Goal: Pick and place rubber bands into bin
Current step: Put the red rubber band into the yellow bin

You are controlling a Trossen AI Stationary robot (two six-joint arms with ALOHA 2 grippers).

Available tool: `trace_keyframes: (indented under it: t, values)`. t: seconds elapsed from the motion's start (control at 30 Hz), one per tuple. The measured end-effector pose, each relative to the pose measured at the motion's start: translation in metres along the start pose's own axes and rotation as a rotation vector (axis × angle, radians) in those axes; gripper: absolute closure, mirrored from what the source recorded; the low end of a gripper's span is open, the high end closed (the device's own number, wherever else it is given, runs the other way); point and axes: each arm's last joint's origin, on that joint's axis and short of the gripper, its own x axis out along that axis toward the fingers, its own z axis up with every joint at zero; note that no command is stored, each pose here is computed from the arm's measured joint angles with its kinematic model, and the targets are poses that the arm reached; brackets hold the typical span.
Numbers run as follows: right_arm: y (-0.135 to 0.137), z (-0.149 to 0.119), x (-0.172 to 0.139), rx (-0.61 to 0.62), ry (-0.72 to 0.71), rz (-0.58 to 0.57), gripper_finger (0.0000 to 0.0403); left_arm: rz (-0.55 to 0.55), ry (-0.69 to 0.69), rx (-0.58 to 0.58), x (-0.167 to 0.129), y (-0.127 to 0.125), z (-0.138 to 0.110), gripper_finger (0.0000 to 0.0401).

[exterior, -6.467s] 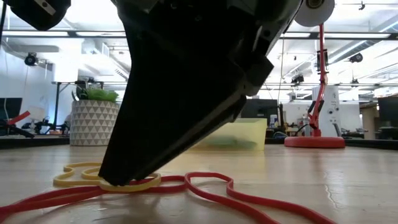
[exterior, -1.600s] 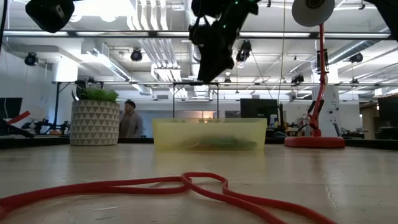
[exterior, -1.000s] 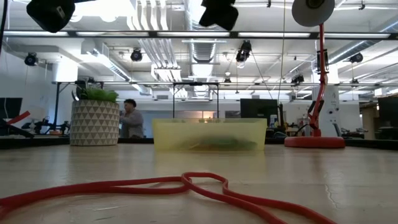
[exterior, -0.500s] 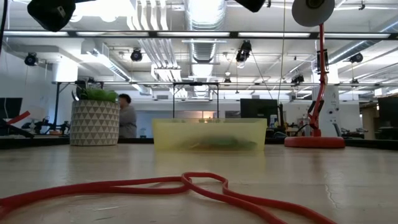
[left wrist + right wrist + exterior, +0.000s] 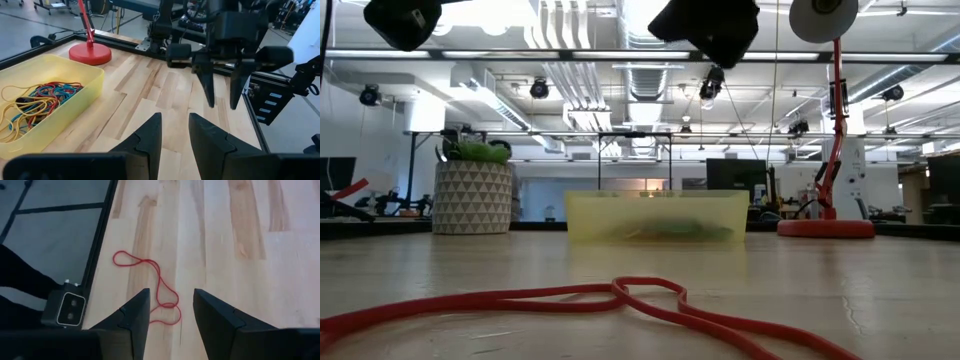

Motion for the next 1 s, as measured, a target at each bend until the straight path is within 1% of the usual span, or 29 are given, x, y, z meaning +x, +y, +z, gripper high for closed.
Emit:
trace_keyframes:
  t: [0.07, 0.2, 0.3, 0.53, 0.6, 0.67, 0.77, 1.0]
  values:
    - [-0.002, -0.006, 0.004, -0.009, -0.011, 0.007, 0.0262, 0.000, 0.000, 0.000, 0.000, 0.000, 0.000, 0.0319]
    - [-0.007, -0.017, 0.012, -0.068, -0.026, 0.012, 0.0263, 0.000, 0.000, 0.001, 0.000, 0.000, 0.000, 0.0319]
    - [-0.009, -0.023, 0.016, -0.114, -0.058, 0.024, 0.0264, 0.001, 0.001, 0.001, 0.000, 0.000, 0.000, 0.0319]
    - [-0.014, -0.034, 0.022, -0.186, -0.069, 0.025, 0.0263, 0.007, 0.010, 0.009, 0.002, -0.001, -0.004, 0.0319]
    - [-0.014, -0.038, 0.030, -0.207, -0.074, 0.027, 0.0265, 0.011, 0.016, 0.017, 0.004, -0.002, -0.007, 0.0319]
    - [-0.014, -0.044, 0.043, -0.235, -0.036, 0.035, 0.0266, 0.013, 0.019, 0.019, 0.006, -0.004, -0.010, 0.0319]
    - [-0.011, -0.045, 0.063, -0.267, -0.004, 0.055, 0.0265, 0.009, 0.014, 0.010, 0.009, -0.007, -0.012, 0.0319]
    - [-0.011, -0.048, 0.096, -0.245, 0.082, 0.026, 0.0269, 0.009, 0.005, -0.012, 0.014, -0.010, -0.015, 0.0319]
